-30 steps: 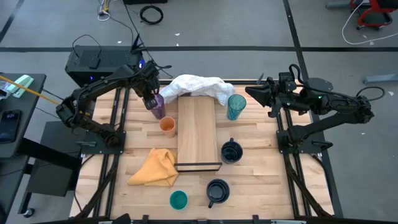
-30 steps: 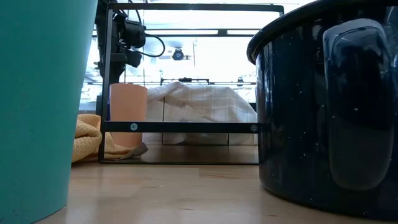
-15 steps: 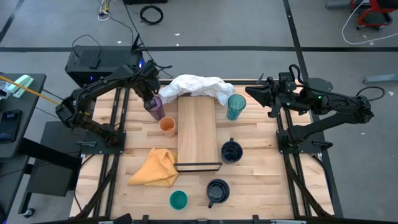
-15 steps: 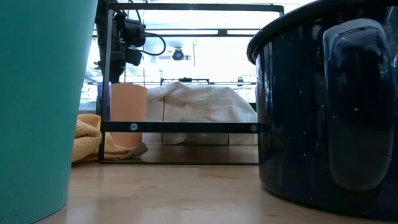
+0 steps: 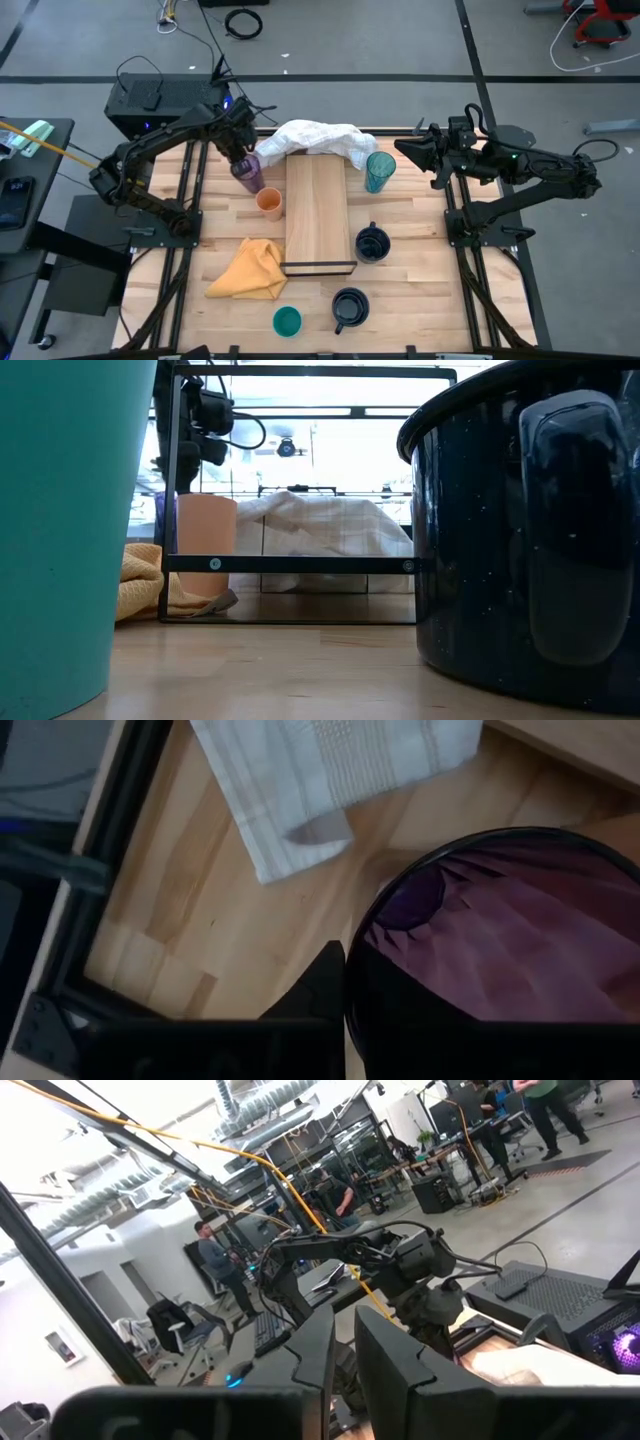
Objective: Stack small to large cups/mugs on shelf
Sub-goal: Put the purple cup on the shelf
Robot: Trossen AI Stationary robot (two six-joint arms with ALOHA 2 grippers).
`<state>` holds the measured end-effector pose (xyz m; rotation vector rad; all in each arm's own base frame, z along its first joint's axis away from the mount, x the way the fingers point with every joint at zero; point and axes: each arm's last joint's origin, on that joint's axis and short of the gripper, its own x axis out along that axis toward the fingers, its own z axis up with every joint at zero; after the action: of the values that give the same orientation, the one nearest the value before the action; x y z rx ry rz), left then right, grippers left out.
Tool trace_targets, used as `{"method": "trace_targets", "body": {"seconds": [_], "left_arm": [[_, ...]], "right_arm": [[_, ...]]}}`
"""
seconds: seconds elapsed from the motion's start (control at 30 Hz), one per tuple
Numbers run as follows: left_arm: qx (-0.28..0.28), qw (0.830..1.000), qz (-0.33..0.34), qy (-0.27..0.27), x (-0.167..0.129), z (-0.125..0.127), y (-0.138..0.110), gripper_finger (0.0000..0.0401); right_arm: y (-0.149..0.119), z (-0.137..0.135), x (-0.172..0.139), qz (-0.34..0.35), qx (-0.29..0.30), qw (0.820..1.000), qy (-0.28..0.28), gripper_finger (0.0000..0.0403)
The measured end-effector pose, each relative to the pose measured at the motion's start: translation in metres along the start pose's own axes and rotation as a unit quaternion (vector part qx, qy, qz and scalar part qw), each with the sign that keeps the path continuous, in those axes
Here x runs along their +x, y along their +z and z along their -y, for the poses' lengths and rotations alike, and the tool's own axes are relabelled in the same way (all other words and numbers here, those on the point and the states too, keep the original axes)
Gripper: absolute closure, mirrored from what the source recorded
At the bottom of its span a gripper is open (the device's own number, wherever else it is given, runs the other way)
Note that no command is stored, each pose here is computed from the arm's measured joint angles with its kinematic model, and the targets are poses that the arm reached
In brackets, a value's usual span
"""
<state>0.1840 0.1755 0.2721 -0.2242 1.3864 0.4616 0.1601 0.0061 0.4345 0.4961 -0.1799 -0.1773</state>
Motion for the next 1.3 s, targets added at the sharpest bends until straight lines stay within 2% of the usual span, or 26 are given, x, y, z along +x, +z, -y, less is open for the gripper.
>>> {"method": "trace_targets", "body": {"seconds": [0.17, 0.53, 0.9, 1.3], "left_arm": [[0.004, 1.000, -0.021, 0.007, -0.013, -0.001, -0.001, 0.0389], [0.003, 0.996, 0.076, 0.038, -0.083, -0.009, 0.018, 0.0389], [-0.024, 0.991, 0.124, 0.045, -0.146, -0.008, 0.011, 0.0389], [0.001, 0.993, 0.122, 0.007, -0.157, 0.016, 0.010, 0.0389]], "right_arm": [[-0.001, 0.000, 0.000, -0.003, -0.003, 1.000, -0.001, 0.0351], [-0.003, 0.002, 0.000, -0.016, -0.008, 1.000, -0.008, 0.0351], [-0.003, 0.002, 0.000, -0.016, -0.017, 1.000, -0.008, 0.0351], [-0.004, 0.002, 0.000, -0.019, -0.018, 1.000, -0.010, 0.0351]]}}
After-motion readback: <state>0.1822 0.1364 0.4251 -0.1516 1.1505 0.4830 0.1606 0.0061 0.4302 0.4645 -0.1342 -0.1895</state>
